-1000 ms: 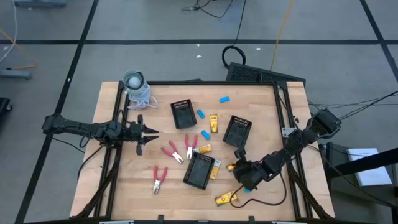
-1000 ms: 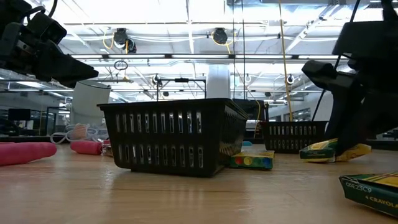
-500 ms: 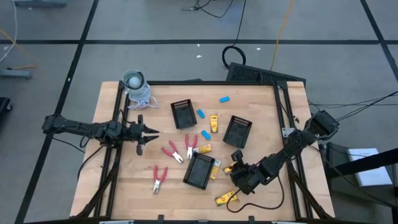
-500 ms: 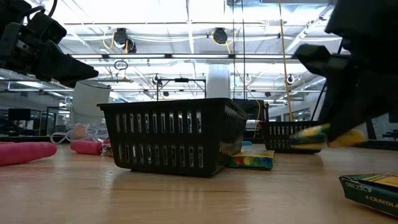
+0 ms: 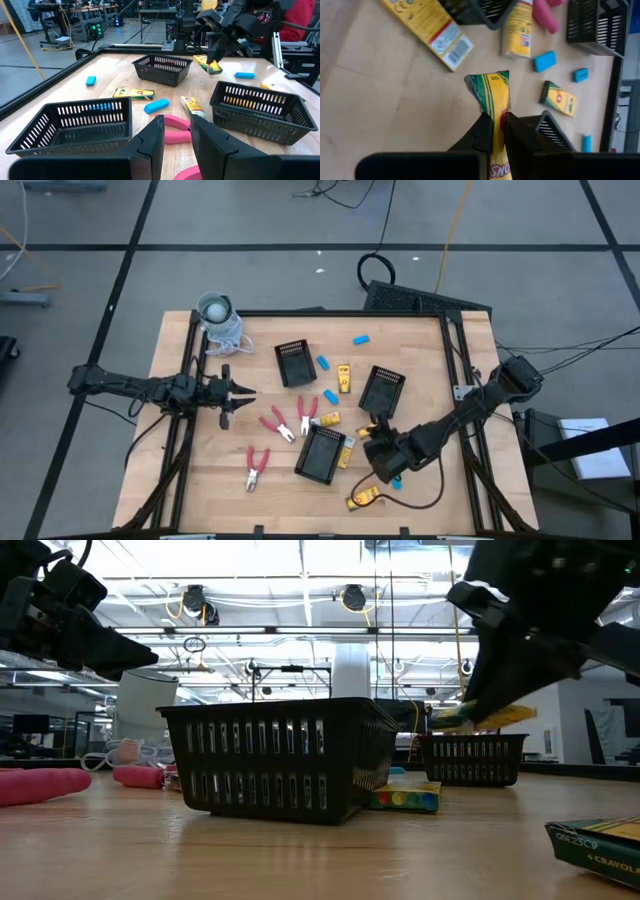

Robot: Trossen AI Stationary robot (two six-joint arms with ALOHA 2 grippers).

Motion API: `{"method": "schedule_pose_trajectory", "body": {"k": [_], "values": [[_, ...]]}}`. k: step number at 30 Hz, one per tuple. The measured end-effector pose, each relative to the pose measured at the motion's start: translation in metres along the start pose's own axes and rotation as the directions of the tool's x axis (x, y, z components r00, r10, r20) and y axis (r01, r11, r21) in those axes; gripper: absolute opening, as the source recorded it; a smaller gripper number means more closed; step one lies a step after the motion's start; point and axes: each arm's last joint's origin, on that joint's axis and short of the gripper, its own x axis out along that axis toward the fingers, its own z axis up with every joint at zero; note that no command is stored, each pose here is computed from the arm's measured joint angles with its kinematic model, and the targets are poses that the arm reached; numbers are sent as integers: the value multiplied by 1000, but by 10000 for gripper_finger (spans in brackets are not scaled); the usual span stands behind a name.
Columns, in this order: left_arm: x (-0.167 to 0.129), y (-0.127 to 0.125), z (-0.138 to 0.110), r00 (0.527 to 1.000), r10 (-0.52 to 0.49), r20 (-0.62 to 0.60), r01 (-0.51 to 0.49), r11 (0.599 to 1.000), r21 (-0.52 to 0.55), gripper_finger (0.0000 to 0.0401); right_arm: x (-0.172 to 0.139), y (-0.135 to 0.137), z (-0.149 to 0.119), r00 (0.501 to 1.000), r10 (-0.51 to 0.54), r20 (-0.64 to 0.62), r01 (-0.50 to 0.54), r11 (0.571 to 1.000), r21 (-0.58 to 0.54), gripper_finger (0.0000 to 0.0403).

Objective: Pick & Place School Supplies
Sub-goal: Put the yellow crayon box into the right black basket

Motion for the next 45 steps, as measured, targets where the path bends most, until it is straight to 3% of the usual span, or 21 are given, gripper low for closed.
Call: {"method": "schedule_pose_trajectory", "body": {"k": [6,16,29,35,45], "values": [[0,0,0,1000,0,-3,0,1000,2,97,-2,-14,-1,999,-38,-21,38,999,7,21],[0,0,0,1000,0,-4,0,1000,3,97,-5,-54,-17,987,-108,-120,122,985,121,21],[0,0,0,1000,0,-5,0,1000,3,97,27,-64,-45,970,-12,-241,55,983,173,21],[0,0,0,1000,0,-5,0,1000,3,97,33,-63,-49,972,36,-233,13,978,207,21],[0,0,0,1000,0,-5,0,1000,3,97,34,-63,-46,978,33,-206,17,971,239,154]]}}
